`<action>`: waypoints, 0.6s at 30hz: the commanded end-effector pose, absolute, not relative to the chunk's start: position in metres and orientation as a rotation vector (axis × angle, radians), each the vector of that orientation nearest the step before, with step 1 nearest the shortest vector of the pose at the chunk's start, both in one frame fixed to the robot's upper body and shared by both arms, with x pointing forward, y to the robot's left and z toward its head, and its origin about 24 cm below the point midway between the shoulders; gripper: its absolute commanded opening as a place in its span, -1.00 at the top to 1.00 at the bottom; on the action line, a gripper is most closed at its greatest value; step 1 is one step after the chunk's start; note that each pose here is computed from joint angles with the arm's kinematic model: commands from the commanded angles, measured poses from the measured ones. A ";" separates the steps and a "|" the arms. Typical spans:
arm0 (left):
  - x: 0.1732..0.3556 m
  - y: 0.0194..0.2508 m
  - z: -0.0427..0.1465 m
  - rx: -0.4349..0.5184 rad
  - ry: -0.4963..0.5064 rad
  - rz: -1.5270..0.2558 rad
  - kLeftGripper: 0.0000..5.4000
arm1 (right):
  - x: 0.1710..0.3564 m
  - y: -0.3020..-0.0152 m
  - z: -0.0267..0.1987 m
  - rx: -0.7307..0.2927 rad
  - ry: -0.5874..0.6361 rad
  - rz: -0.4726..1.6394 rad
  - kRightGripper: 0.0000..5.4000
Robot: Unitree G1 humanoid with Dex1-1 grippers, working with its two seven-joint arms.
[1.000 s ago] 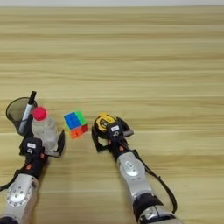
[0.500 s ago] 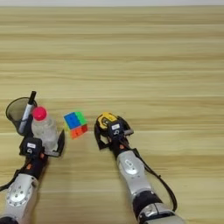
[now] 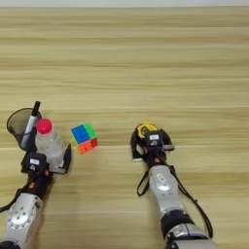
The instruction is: Move the objects on the table
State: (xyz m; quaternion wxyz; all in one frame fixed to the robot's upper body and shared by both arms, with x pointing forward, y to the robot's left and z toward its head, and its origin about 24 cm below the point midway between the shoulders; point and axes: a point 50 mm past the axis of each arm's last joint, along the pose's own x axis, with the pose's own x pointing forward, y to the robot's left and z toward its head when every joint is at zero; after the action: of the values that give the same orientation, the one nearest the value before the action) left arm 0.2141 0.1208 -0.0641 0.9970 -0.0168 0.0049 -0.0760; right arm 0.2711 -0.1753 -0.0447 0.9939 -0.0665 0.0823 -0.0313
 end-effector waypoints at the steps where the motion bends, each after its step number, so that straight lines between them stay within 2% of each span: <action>1: 0.213 0.112 -0.064 -0.053 0.012 -0.157 -1.00 | 0.265 -0.197 -0.053 -0.148 0.232 -0.165 -0.67; 5: 0.213 0.112 -0.064 -0.053 0.011 -0.158 -1.00 | 0.261 -0.206 -0.057 -0.148 0.263 -0.220 -0.67; 14: 0.213 0.112 -0.064 -0.053 0.011 -0.158 -1.00 | 0.261 -0.202 -0.056 -0.137 0.253 -0.192 -0.67; 15: 0.213 0.112 -0.064 -0.052 0.011 -0.158 -1.00 | 0.262 -0.200 -0.055 -0.129 0.236 -0.183 -0.77; 18: 0.213 0.112 -0.064 -0.052 0.012 -0.158 -1.00 | 0.264 -0.196 -0.050 -0.123 0.194 -0.165 -0.84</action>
State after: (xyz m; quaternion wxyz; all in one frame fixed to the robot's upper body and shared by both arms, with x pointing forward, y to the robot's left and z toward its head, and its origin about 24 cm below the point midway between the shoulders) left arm 0.2141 0.1206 -0.0641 0.9970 -0.0163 0.0049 -0.0759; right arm 0.2674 -0.2010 -0.0466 0.9892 -0.0686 0.0927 -0.0906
